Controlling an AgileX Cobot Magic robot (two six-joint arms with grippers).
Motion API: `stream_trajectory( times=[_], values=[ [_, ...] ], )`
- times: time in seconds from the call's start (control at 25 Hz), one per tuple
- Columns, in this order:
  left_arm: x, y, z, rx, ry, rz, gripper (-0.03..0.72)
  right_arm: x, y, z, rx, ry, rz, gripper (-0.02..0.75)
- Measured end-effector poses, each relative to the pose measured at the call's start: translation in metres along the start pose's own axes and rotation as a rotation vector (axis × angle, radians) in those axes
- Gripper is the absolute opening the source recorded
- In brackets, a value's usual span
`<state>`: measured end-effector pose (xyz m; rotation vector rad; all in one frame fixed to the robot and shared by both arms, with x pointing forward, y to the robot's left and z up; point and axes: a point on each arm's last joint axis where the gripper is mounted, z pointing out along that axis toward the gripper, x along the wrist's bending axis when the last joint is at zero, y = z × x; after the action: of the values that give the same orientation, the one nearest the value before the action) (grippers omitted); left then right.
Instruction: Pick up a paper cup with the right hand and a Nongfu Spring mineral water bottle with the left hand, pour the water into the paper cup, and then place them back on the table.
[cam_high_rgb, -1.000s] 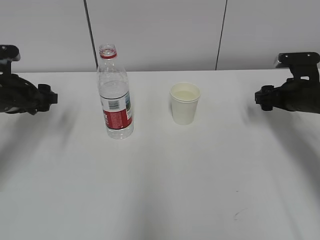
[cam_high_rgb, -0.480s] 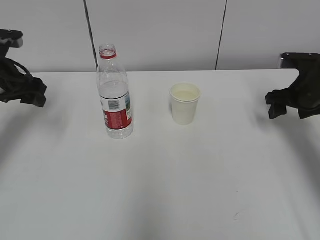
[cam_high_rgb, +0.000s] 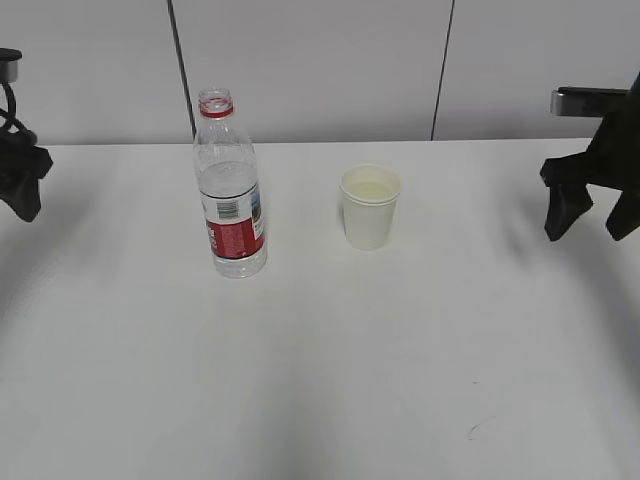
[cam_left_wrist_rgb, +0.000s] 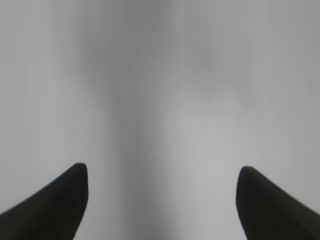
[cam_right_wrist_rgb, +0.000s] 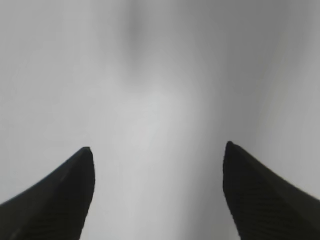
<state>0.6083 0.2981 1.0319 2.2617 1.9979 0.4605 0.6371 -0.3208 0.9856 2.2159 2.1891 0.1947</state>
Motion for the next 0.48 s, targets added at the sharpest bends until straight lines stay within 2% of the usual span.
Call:
stream_trajectory(
  times=[0.2, 0.4, 0.48],
  values=[
    [0.0008, -0.0086, -0.0093, 0.139, -0.008, -0.010, 0.542, 0.0018, -0.0032, -0.0061, 0.060, 0.016, -0.016, 0.587],
    [-0.0064, -0.0100, -0.0106, 0.159, -0.099, -0.054, 0.541, 0.0045, -0.0035, -0.0062, 0.063, 0.046, -0.005, 0.587],
    [-0.0073, -0.0097, -0.0109, 0.158, -0.109, -0.058, 0.540, 0.0045, -0.0035, -0.0062, 0.063, 0.046, -0.005, 0.587]
  ],
)
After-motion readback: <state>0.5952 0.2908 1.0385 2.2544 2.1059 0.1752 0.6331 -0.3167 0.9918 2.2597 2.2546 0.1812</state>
